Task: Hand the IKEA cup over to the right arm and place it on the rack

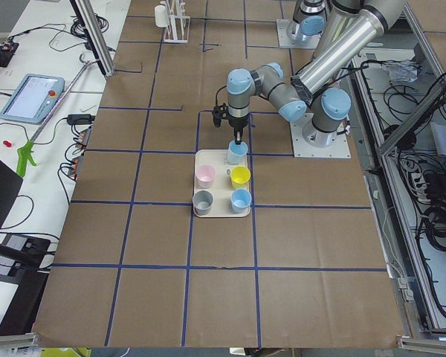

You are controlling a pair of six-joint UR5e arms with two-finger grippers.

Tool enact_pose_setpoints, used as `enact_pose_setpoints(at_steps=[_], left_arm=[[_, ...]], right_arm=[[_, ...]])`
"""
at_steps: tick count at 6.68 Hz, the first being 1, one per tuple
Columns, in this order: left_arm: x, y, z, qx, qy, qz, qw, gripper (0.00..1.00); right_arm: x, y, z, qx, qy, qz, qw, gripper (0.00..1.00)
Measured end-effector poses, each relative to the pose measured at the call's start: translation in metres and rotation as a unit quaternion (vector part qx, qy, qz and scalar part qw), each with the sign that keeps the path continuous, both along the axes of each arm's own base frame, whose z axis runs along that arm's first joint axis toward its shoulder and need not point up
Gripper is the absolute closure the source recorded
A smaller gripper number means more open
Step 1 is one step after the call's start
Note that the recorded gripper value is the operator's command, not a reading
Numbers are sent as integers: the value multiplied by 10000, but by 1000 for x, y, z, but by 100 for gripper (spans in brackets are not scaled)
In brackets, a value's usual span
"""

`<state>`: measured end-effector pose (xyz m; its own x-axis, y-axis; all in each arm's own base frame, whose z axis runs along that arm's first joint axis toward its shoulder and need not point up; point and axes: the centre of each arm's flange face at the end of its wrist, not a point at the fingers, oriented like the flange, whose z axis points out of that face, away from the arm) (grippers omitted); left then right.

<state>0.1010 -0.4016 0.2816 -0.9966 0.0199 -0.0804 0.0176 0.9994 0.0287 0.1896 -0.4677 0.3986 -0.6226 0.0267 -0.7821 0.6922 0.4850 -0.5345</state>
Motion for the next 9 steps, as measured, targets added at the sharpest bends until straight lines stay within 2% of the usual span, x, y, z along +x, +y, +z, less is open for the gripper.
enact_pose_setpoints(at_steps=[1,3,4,5,6,7,8,9], left_arm=[[4,-15,36,-64,19,-49,10000,100],[15,-58,123,-225,285,-181,9992,100],[18,-84,159,-404,534,-266,9974,100],[16,-109,183,-757,950,-365,9919,100],[7,-126,198,-1234,1542,-450,9793,100],[-5,-139,209,-1805,2178,-557,9575,100],[-16,-148,218,-2407,2705,-717,9294,100],[-33,-154,222,-2962,3140,-964,8968,100]], right_arm=[[8,15,-4,264,-489,-63,9984,0],[14,29,-12,600,-1069,-195,9923,0],[14,32,-12,740,-1393,-312,9870,0],[14,33,-11,856,-1728,-430,9803,0],[14,35,-8,888,-1935,-501,9758,0],[14,36,-6,892,-1991,-539,9744,0],[13,36,-6,911,-1998,-568,9739,0],[13,36,-6,915,-1998,-580,9738,0]])
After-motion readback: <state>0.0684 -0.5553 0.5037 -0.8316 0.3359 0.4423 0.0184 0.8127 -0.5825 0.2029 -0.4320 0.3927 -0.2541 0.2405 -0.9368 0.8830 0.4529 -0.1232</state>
